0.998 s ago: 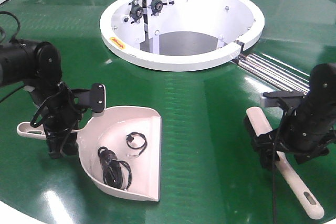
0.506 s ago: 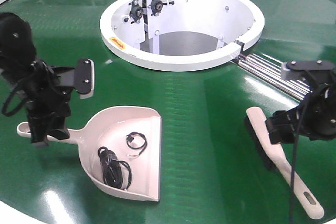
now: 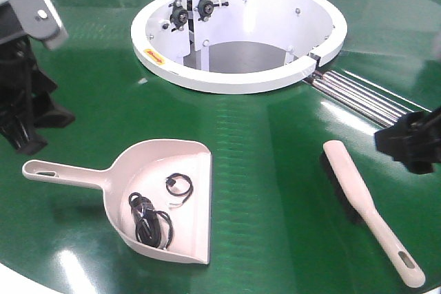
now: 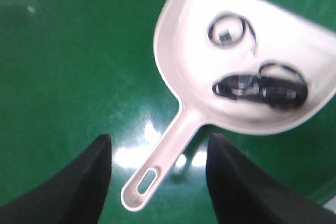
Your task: Clean and inspect green conveyor with broom and dustpan
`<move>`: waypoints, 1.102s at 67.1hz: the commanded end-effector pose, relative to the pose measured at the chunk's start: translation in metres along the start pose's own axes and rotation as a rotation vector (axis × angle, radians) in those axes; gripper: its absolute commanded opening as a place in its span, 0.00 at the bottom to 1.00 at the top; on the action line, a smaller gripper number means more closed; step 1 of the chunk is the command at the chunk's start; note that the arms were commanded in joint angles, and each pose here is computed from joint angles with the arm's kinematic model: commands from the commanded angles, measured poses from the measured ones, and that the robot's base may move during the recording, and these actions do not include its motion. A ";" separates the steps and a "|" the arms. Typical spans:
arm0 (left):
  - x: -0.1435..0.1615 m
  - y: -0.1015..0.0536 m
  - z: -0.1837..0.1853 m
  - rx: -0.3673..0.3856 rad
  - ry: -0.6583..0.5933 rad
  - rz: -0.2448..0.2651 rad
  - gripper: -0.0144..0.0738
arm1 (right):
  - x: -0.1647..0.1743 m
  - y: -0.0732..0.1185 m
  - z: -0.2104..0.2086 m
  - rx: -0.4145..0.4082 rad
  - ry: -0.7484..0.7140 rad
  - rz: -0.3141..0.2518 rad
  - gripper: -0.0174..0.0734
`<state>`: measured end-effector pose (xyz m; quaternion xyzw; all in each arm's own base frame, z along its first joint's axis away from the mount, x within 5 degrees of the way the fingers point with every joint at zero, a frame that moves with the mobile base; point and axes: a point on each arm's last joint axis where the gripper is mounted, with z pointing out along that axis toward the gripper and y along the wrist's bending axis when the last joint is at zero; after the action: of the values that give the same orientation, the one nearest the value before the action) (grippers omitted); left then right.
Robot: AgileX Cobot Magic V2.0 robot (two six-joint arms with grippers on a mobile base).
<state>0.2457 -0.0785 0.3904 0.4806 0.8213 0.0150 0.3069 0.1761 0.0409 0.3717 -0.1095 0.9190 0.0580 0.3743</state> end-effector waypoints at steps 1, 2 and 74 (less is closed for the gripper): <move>-0.010 -0.003 -0.035 -0.097 -0.168 -0.078 0.60 | -0.007 0.001 -0.031 0.010 -0.189 -0.020 0.81; -0.010 -0.004 -0.038 -0.098 -0.179 -0.095 0.60 | -0.006 0.001 -0.037 0.011 -0.211 -0.021 0.81; 0.155 -0.139 0.012 -0.370 -0.635 -0.431 0.56 | 0.176 0.001 -0.021 0.042 -0.808 -0.037 0.69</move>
<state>0.0857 -0.0345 0.2535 0.2447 0.7688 -0.0482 0.5889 0.0372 0.0100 0.2535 -0.0896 0.7307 0.0724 0.6729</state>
